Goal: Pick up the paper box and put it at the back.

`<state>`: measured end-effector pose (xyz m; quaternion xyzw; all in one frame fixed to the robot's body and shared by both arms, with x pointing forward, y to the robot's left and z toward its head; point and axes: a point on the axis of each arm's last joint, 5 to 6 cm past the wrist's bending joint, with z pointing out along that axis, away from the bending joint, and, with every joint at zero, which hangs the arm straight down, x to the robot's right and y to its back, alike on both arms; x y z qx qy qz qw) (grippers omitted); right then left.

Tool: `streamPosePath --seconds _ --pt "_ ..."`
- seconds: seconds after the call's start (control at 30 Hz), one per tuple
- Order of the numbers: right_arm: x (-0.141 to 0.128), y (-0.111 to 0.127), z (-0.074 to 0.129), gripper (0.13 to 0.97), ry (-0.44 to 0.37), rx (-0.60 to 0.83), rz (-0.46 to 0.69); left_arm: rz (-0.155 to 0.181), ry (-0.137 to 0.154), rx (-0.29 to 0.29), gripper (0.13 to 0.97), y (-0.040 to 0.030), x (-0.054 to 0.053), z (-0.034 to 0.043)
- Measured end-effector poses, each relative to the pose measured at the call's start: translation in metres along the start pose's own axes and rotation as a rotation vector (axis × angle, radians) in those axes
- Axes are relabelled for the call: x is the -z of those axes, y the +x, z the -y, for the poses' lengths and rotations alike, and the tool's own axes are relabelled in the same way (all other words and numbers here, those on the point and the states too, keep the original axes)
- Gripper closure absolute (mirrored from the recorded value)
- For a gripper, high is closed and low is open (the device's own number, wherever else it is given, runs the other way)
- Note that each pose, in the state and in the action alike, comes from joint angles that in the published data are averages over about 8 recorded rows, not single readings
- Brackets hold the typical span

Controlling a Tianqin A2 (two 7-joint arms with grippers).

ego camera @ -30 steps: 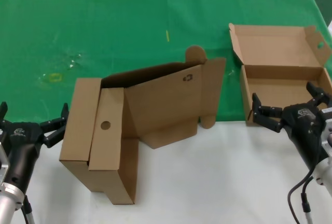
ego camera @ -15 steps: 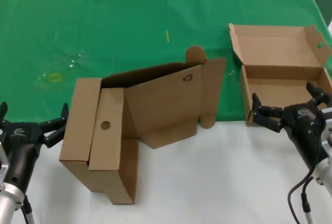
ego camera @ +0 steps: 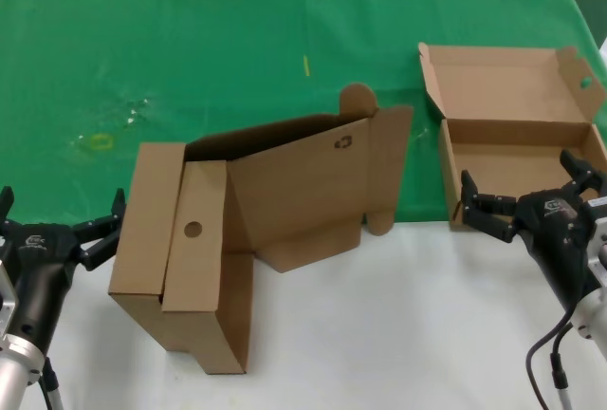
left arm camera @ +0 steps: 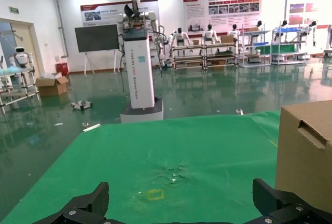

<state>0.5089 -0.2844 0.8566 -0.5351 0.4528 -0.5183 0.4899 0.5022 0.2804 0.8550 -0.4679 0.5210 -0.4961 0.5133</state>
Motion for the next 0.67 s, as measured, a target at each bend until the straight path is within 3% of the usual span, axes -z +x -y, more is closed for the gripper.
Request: streamPosePath --seconds 0.67 --pt "0.0000 0.0000 0.0000 0.130 0.000 0.000 0.000 0.000 0.000 0.000 0.132 0.0000 0.0000 0.0000"
